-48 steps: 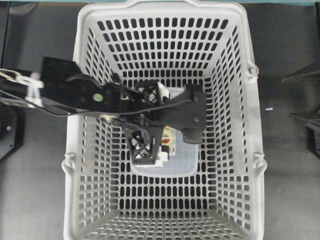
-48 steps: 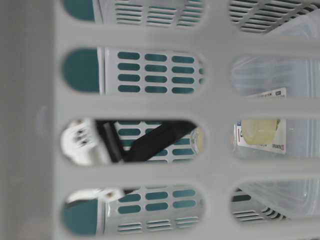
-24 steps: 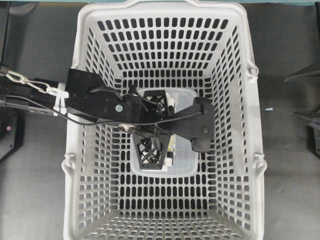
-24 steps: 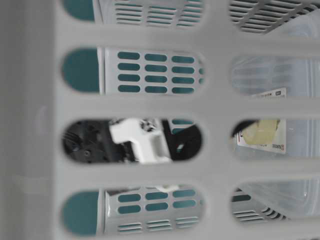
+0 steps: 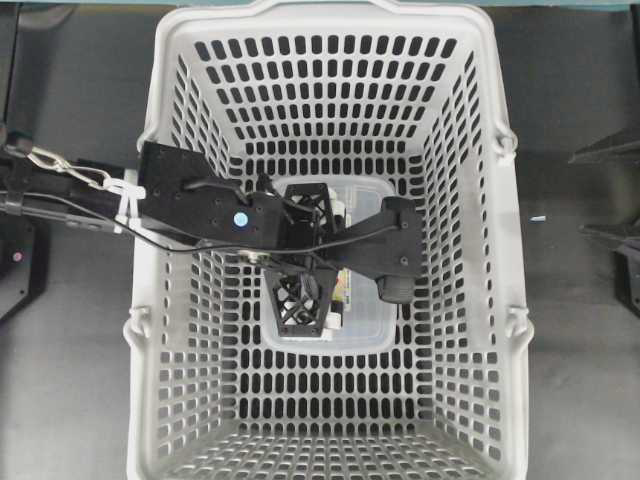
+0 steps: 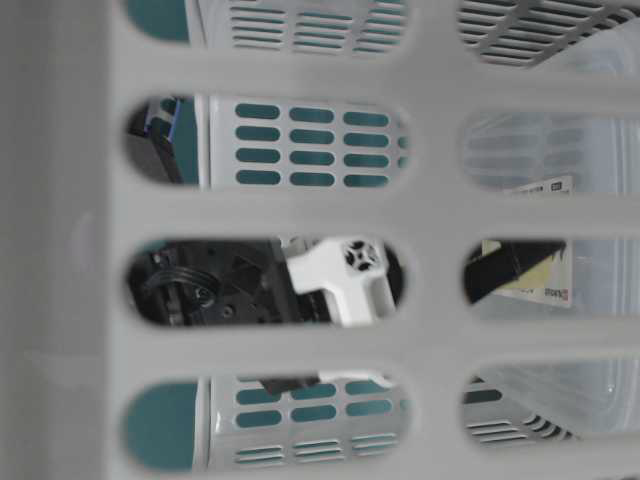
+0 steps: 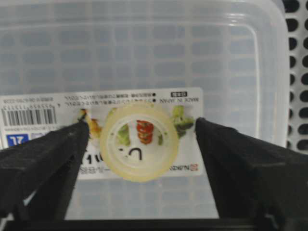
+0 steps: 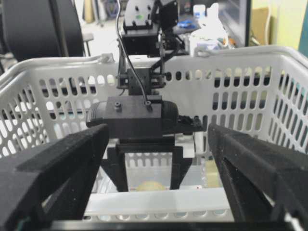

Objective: Pick up the cellophane tape from the shopping basket with the left arm.
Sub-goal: 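Close the left gripper on the tape roll, then lift the held tape roll upward out of the container with the left gripper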

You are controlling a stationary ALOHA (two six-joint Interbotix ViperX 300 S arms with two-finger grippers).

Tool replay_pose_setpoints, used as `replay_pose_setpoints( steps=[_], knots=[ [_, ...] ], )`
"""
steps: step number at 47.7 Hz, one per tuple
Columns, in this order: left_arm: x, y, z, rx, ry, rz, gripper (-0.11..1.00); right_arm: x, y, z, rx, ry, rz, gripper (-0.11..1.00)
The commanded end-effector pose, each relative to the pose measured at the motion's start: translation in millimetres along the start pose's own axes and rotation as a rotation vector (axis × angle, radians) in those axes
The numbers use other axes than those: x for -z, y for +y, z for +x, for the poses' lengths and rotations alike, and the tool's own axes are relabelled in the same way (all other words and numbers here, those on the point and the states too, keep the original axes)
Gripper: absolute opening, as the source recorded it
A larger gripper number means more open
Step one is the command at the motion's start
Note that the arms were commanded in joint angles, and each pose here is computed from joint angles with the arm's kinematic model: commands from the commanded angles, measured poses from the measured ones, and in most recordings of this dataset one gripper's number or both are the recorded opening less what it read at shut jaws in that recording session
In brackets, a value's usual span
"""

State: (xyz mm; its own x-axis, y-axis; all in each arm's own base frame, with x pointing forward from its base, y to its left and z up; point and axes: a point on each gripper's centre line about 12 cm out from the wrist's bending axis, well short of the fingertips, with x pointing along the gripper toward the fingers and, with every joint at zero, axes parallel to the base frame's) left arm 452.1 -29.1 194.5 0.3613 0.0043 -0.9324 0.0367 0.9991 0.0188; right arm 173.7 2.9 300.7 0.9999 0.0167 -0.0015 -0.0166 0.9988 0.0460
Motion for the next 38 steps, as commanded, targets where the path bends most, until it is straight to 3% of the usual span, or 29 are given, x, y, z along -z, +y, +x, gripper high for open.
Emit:
replay_pose_setpoints(
  steps=[1, 10, 18, 38],
  knots=[
    [1.8, 1.1, -1.7, -0.003, 0.001, 0.004, 0.81, -2.7, 0.4, 1.1, -0.002, -0.006, 0.005, 0.8],
    [-0.1, -2.9, -7.4, -0.001, 0.009, 0.015, 0.5, -3.5, 0.4, 0.9, -0.002, -0.012, 0.005, 0.8],
    [-12.7, -2.9, -35.0, -0.001, -0.011, 0.011, 0.5, -4.5, 0.5, -0.2, -0.002, -0.018, 0.005, 0.8],
    [-51.6, 1.9, -167.7, -0.009, -0.043, -0.008, 0.5, -11.3, 0.7, -5.6, -0.004, -0.063, 0.005, 0.8]
  ],
)
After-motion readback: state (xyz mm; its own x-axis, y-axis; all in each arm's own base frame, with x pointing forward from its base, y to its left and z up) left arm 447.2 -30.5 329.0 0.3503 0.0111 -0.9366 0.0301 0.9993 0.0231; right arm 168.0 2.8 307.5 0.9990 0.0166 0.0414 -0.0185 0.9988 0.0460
